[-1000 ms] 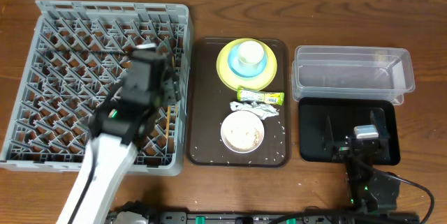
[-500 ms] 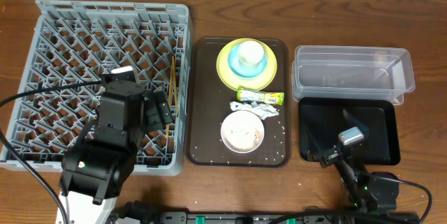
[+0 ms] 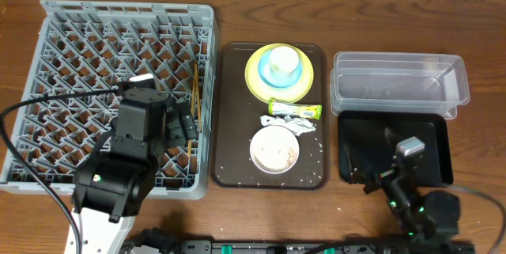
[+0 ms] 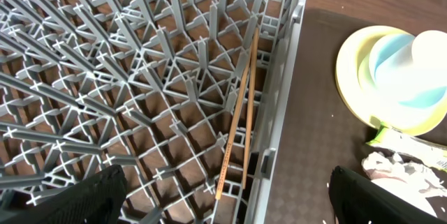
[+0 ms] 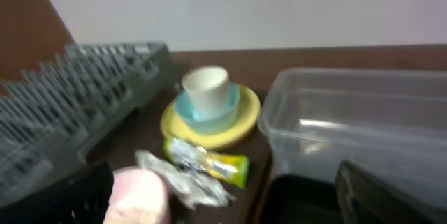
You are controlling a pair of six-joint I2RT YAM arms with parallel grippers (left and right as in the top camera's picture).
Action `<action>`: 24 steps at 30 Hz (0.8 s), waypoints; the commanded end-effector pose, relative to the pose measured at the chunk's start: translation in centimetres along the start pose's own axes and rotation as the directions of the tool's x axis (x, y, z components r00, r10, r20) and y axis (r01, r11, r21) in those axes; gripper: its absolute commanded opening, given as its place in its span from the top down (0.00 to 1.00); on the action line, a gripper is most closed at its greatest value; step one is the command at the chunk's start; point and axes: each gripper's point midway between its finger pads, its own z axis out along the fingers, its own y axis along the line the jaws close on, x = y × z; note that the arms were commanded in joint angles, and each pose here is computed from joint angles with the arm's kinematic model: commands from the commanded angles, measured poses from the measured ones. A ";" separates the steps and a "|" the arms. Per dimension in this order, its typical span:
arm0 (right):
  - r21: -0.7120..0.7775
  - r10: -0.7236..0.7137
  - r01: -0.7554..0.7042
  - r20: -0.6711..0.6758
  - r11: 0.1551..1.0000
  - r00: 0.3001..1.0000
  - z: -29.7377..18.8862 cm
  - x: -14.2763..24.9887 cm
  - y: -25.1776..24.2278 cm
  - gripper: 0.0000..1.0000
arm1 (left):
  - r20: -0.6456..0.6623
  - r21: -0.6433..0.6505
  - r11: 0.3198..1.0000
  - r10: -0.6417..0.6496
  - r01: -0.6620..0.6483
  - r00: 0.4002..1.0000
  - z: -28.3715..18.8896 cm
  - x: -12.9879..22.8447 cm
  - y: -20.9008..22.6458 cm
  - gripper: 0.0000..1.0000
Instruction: Sort waste into correct bins and load items into the dishwasher
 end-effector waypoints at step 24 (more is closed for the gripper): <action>0.207 0.126 0.044 -0.737 0.977 0.664 9.1 4.1 4.7 0.99 | -0.017 -0.016 1.000 -0.008 0.007 1.000 0.5 0.0 0.1 0.06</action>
